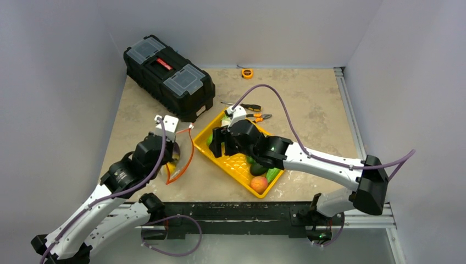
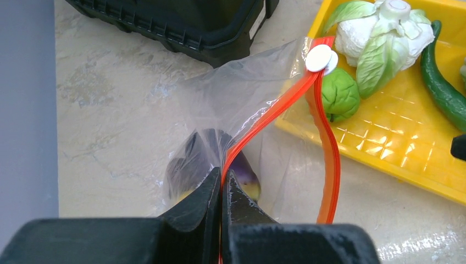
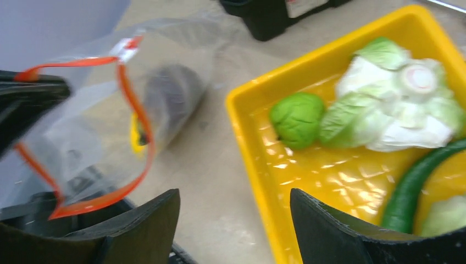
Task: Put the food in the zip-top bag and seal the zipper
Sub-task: Place the fake vegetable in the zipper food storage bag, then pick up the fake fruit from the bin.
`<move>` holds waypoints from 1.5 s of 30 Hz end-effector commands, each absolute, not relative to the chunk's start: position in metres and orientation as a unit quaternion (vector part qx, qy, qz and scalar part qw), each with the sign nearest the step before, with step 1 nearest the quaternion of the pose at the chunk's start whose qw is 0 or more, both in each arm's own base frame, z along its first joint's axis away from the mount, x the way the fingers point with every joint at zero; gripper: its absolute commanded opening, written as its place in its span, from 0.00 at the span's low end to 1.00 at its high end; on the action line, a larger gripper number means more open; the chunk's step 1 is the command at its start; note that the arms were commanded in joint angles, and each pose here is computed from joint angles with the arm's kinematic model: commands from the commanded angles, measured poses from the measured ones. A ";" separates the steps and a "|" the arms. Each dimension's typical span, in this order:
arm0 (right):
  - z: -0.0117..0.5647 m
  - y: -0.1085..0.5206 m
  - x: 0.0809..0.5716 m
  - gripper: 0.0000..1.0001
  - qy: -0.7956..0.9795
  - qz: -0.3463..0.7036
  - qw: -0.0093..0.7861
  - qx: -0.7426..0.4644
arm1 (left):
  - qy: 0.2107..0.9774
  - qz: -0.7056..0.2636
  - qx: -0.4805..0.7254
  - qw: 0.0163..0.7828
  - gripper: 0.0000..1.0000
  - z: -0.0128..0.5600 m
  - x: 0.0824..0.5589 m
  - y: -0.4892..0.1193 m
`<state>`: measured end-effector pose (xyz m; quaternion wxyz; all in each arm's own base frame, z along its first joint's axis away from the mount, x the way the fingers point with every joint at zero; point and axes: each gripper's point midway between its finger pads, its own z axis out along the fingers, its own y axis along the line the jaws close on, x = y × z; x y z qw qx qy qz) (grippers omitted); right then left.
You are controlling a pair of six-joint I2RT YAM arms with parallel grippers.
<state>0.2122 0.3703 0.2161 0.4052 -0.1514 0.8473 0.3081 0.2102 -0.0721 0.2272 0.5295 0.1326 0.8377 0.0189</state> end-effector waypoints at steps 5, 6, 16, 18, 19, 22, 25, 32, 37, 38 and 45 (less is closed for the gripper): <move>0.162 0.337 0.289 0.77 0.853 0.295 0.421 -0.093 | 0.830 0.052 0.107 0.545 0.00 0.227 0.222 -0.065; 0.157 0.339 0.295 0.81 0.852 0.305 0.417 -0.090 | 0.827 0.054 0.110 0.549 0.00 0.227 0.223 -0.065; 0.143 0.346 0.289 0.87 0.871 0.328 0.363 -0.033 | 0.823 0.055 0.123 0.552 0.00 0.204 0.229 -0.072; 0.147 0.345 0.286 0.89 0.873 0.338 0.352 -0.007 | 0.829 0.065 0.126 0.541 0.00 0.198 0.231 -0.072; 0.150 0.347 0.284 0.89 0.872 0.346 0.346 0.001 | 0.832 0.067 0.131 0.534 0.00 0.195 0.232 -0.074; 0.151 0.349 0.287 0.89 0.867 0.360 0.344 0.030 | 0.838 0.057 0.154 0.521 0.00 0.193 0.234 -0.084; 0.141 0.351 0.294 0.89 0.860 0.367 0.350 0.064 | 0.830 0.037 0.158 0.533 0.00 0.193 0.236 -0.092; 0.111 0.361 0.310 0.86 0.863 0.349 0.344 0.126 | 0.834 0.040 0.169 0.524 0.00 0.205 0.240 -0.097; 0.104 0.372 0.311 0.87 0.861 0.337 0.339 0.174 | 0.863 0.075 0.160 0.474 0.00 0.196 0.238 -0.090; 0.105 0.373 0.311 0.88 0.857 0.338 0.340 0.186 | 0.864 0.074 0.159 0.472 0.00 0.196 0.237 -0.090; 0.097 0.392 0.313 0.96 0.845 0.359 0.315 0.240 | 0.849 0.034 0.151 0.505 0.00 0.213 0.230 -0.092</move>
